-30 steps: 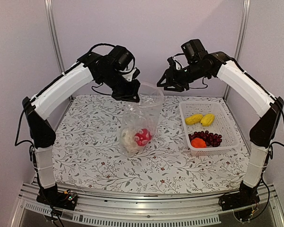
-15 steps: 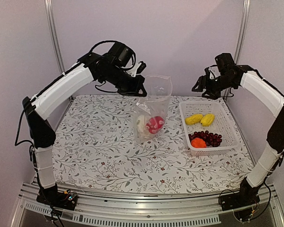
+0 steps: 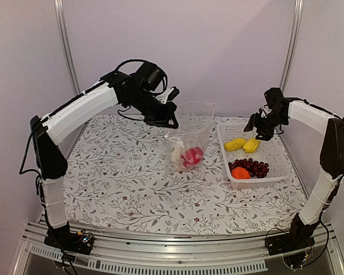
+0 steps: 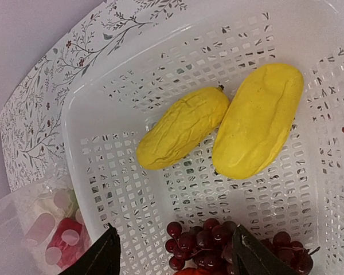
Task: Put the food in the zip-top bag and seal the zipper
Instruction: Pick up the fake vegetable from the bin.
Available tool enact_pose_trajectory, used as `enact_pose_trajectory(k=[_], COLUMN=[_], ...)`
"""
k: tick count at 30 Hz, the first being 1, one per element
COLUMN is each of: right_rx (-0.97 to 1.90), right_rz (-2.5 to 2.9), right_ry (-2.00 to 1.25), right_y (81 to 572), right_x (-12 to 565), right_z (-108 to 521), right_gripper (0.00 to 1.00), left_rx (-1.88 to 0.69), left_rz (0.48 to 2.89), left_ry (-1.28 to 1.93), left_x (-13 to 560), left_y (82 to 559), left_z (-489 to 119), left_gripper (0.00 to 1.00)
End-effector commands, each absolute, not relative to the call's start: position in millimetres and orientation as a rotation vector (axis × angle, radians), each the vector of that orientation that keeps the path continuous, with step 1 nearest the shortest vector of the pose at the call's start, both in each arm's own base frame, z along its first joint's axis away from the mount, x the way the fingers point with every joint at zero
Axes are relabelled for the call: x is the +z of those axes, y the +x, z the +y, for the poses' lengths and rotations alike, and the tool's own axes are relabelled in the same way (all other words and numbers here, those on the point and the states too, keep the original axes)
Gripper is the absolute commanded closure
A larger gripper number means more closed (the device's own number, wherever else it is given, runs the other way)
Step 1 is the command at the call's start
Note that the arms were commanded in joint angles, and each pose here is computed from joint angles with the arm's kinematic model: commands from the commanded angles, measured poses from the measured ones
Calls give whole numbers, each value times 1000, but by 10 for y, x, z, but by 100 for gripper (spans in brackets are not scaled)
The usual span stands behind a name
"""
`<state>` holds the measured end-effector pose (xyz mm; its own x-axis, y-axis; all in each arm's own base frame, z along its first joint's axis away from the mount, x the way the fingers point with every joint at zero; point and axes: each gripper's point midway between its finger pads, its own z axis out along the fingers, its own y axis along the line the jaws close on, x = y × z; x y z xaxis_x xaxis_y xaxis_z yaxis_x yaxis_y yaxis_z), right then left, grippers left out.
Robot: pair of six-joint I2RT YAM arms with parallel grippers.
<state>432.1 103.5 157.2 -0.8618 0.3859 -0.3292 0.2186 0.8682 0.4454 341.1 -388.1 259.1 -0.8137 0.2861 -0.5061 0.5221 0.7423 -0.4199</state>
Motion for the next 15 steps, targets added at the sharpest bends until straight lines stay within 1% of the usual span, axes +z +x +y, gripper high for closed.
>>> enact_pose_trajectory(k=[1, 8, 15], right_rx=[509, 424, 363], right_rz=[2635, 2655, 2650], right_ry=[537, 615, 701], right_y=[4457, 4532, 4544], right_x=[1292, 1056, 929], right_z=[913, 800, 703], right_gripper=[35, 34, 37], left_rx=[-786, -780, -771], left_rz=[2530, 2507, 2497], left_ry=[611, 606, 591], left_x=[2592, 2658, 2704], left_y=[3434, 3487, 3521], left_z=[-3841, -3818, -3775], left_gripper=[100, 100, 100])
